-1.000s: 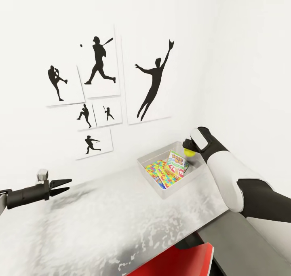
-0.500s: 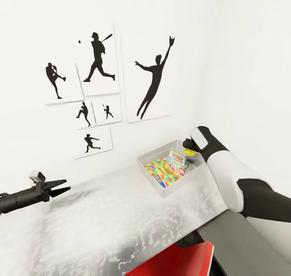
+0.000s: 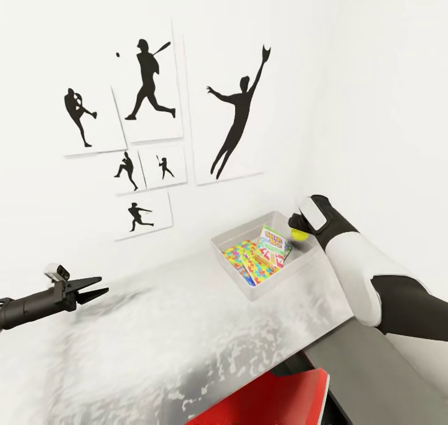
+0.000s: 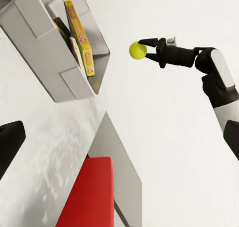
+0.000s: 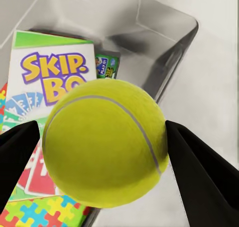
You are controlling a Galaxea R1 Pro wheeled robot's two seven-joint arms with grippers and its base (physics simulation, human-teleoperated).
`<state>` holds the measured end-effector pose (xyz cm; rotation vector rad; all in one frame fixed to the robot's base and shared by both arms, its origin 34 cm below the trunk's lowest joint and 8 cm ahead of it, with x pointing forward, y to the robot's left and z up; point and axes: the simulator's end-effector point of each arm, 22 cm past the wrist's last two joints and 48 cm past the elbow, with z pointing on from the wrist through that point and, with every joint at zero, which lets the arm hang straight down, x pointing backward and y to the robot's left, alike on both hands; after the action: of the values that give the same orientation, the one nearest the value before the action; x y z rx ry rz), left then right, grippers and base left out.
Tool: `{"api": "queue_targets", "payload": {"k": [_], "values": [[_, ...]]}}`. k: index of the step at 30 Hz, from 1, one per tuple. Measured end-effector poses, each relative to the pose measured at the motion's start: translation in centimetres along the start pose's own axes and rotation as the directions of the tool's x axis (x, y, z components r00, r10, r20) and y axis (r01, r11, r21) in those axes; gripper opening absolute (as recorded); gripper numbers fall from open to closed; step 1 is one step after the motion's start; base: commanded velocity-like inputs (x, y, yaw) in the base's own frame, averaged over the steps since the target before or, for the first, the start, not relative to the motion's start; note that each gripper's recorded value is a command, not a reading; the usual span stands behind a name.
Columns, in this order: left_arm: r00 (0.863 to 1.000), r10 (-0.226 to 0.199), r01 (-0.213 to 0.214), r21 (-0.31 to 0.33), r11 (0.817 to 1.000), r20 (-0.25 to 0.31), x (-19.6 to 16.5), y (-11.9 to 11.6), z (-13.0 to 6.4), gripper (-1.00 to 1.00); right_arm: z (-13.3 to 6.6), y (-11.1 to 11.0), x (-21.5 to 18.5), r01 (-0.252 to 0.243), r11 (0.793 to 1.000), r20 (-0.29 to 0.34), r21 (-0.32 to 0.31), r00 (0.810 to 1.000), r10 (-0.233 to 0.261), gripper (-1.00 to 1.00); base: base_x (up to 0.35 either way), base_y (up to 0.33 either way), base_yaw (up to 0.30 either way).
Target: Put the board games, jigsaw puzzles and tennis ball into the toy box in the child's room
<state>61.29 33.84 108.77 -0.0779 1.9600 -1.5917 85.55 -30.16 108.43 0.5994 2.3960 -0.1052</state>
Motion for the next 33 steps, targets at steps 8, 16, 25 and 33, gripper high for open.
{"api": "queue_targets", "payload": {"k": [8,16,25,33], "values": [[1.0,-0.011,0.011,-0.002,1.0,-0.003,0.1,0.5,0.1,1.0,0.7,-0.2,0.1,0.02,1.0,0.003,0.014,1.0,-0.02,-1.0,0.0,0.0,0.0],[1.0,-0.022,0.022,-0.008,1.0,-0.006,0.3,1.2,0.2,1.0,1.2,-0.1,0.0,0.026,0.999,0.002,0.022,1.0,-0.026,-1.0,0.0,0.0,0.0],[0.999,-0.035,0.035,-0.016,0.999,-0.012,0.6,1.9,0.4,1.0,1.0,0.4,-1.3,0.025,1.0,0.013,0.018,1.0,-0.025,-1.0,0.0,0.0,0.0],[0.999,-0.048,0.047,-0.022,0.999,-0.017,0.9,2.6,0.5,1.0,1.1,0.7,-2.2,0.025,1.0,0.023,0.019,0.999,-0.026,-1.0,0.0,0.0,0.0]]}}
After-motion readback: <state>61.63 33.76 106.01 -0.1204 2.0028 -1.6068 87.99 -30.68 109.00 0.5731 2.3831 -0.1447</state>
